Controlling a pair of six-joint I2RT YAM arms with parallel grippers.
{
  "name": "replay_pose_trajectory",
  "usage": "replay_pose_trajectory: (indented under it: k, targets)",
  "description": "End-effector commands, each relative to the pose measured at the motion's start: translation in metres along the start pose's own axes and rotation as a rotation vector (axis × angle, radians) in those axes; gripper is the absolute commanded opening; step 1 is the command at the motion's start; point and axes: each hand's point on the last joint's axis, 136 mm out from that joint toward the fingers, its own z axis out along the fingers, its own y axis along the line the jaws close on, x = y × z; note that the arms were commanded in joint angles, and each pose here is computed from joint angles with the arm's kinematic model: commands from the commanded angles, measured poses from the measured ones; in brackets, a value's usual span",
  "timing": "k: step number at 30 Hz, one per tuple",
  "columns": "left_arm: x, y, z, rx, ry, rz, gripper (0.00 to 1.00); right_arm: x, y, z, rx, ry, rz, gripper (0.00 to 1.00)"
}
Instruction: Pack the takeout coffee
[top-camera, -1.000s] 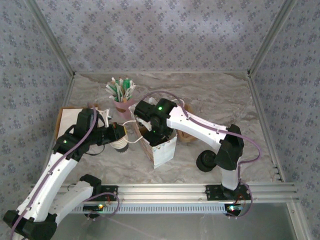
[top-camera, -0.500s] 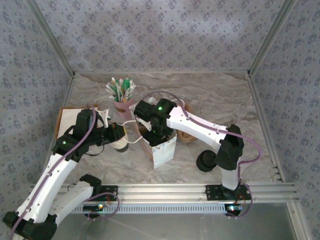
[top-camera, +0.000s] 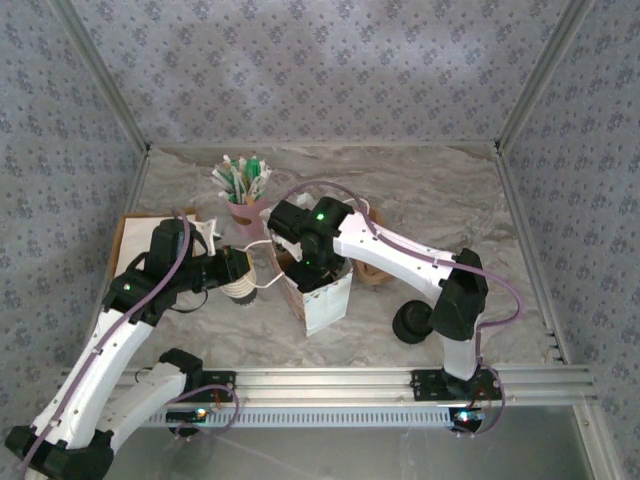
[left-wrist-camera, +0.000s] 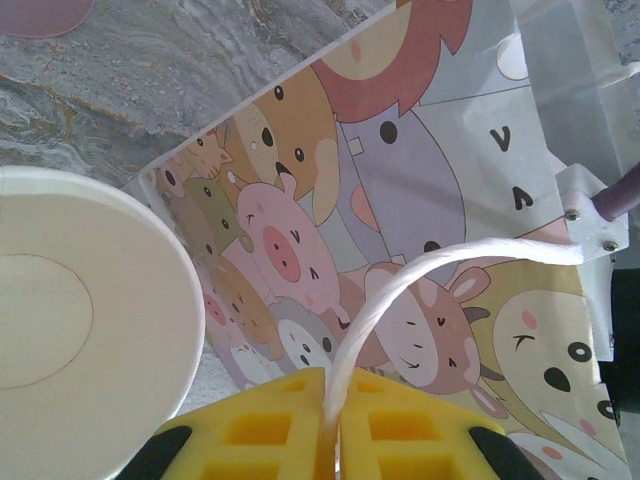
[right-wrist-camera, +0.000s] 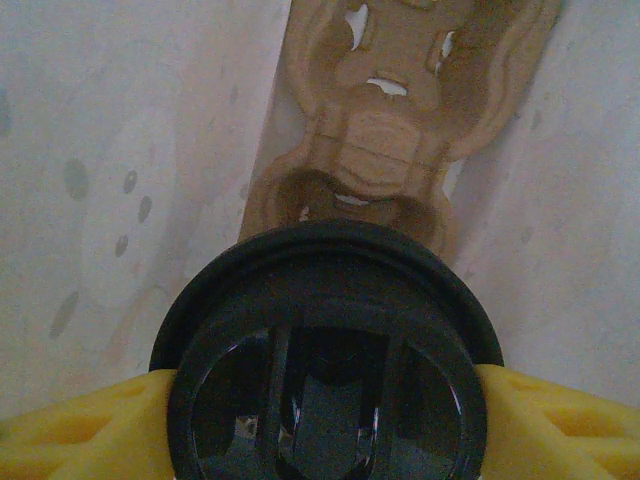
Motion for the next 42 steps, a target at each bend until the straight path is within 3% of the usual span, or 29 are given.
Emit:
replay_pose_trajectory:
  k: [1, 6, 20, 42]
  targets:
    - [-0.001, -0.002, -0.002, 0.009, -0.012, 0.023, 0.12, -0.003, 0.003, -0.005, -0.010, -0.010, 0.006, 0.71]
    - [-0.001, -0.003, -0.002, 0.009, -0.014, 0.024, 0.16, -0.001, 0.004, -0.002, -0.020, 0.007, 0.012, 0.71]
    - [-0.007, -0.008, -0.011, 0.010, -0.036, 0.025, 0.46, 0.000, 0.004, -0.005, -0.042, 0.010, 0.031, 0.72]
    - [-0.009, -0.010, -0.009, 0.017, -0.037, 0.032, 0.48, 0.002, 0.003, 0.012, -0.052, 0.040, 0.048, 0.72]
